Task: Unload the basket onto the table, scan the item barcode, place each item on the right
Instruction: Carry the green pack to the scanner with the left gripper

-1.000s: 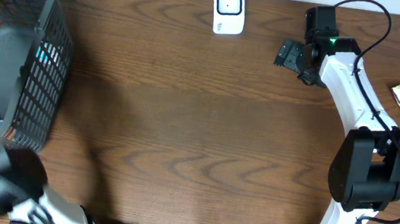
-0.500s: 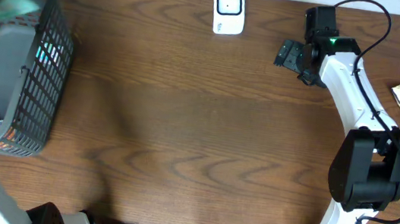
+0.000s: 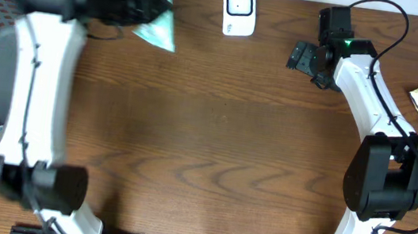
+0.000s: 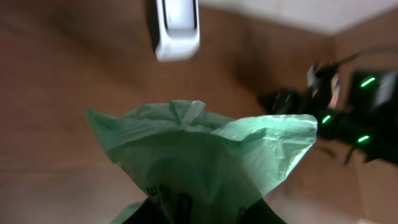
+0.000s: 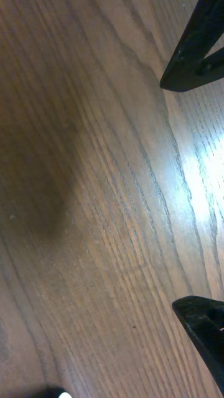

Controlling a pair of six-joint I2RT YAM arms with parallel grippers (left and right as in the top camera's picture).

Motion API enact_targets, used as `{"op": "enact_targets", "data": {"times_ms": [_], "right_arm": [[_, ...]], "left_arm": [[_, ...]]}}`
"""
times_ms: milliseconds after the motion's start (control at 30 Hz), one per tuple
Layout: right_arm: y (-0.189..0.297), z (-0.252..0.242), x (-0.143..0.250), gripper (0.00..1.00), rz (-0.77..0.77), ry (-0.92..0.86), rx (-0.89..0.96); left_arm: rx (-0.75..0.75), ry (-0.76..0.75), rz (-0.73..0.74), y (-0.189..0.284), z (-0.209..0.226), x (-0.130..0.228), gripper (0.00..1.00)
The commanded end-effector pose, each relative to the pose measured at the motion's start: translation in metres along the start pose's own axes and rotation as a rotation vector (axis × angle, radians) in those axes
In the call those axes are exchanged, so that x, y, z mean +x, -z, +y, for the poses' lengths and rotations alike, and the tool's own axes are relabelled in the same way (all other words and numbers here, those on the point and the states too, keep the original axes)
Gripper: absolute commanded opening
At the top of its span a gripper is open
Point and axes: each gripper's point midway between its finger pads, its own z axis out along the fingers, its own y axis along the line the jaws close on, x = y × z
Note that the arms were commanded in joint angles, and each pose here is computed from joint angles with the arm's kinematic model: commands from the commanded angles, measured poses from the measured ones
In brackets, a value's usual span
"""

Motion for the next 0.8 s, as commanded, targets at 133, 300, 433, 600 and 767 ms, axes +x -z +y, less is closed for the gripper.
{"op": "enact_targets", "data": {"times_ms": [133, 300, 433, 600, 767], "right_arm": [[-0.005, -0.002, 0.005, 0.99, 0.014, 0.015, 0.012], [-0.005, -0.001, 0.005, 0.99, 0.014, 0.016, 0.012], [-0.005, -0.001, 0.005, 0.99, 0.014, 0.016, 0.012], [-0.005, -0.001, 0.005, 0.99, 0.014, 0.017, 0.012], [-0.005, 0.001, 0.006, 0.99, 0.014, 0.020, 0.010]], "left_arm": [[-0.142, -0.064, 0.223, -0.094, 0.011, 0.043, 0.13], [-0.175, -0.093, 0.324, -0.138, 0.011, 0.069, 0.13], [-0.182, -0.096, 0.404, -0.170, 0.015, 0.090, 0.14], [-0.195, -0.086, 0.474, -0.197, 0.022, 0.111, 0.25], [-0.187, -0.097, 0.460, -0.200, 0.019, 0.108, 0.69]]}}
